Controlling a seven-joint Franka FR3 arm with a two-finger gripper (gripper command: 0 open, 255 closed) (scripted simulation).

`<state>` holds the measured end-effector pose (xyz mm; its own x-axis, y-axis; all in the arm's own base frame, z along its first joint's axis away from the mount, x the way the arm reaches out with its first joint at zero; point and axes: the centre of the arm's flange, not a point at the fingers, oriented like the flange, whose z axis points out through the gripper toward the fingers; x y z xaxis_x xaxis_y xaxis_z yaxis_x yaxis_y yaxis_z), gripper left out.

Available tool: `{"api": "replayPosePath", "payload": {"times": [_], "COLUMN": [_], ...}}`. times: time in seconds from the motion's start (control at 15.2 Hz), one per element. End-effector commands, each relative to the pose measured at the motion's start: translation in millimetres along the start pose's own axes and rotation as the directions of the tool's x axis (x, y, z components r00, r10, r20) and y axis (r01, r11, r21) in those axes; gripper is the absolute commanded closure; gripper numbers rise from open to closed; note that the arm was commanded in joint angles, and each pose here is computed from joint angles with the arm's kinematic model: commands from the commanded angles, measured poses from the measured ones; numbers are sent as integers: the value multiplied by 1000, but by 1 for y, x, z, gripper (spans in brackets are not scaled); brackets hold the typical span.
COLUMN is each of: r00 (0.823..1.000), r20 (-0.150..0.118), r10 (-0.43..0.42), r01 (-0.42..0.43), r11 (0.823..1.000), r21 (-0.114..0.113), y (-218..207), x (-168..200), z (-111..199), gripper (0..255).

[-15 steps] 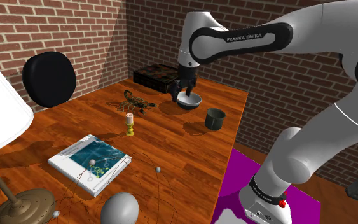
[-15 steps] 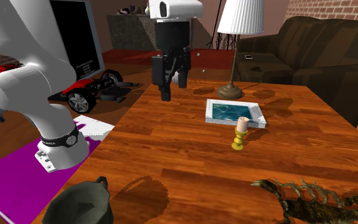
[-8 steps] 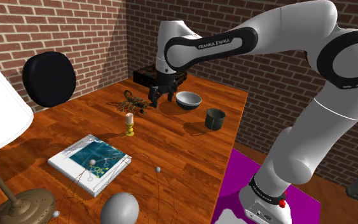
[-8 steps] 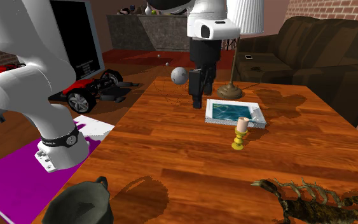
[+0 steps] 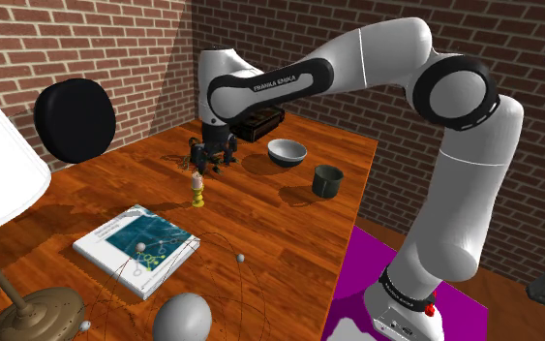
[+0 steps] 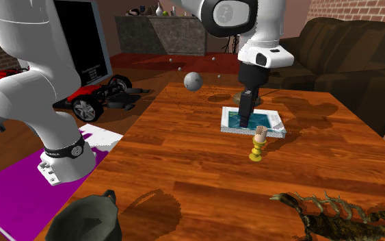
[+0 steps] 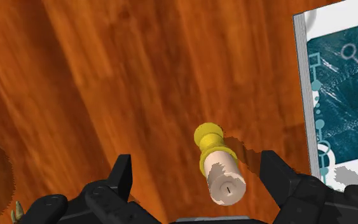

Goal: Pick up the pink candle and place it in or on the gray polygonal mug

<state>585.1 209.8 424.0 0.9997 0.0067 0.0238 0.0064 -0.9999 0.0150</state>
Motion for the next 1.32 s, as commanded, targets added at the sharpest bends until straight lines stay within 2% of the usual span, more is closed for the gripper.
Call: {"api": "replayPosePath", "payload": {"times": [0.0,0.13,0.66,1.12,1.19,1.25], "r00": [1000,1000,1000,1000,1000,1000], "r20": [4,7,7,7,7,7], "r10": [0,-1,-1,-1,-1,-1], "r01": [0,1,1,1,1,1], "r11": [1000,1000,1000,1000,1000,1000], "r21": [3,6,6,6,6,6], "y": [-16,-32,-32,-32,-32,-32], "x": [18,34,33,33,33,33], "z": [11,22,62,62,62,62], "gripper": [0,0,0,0,255,255]}}
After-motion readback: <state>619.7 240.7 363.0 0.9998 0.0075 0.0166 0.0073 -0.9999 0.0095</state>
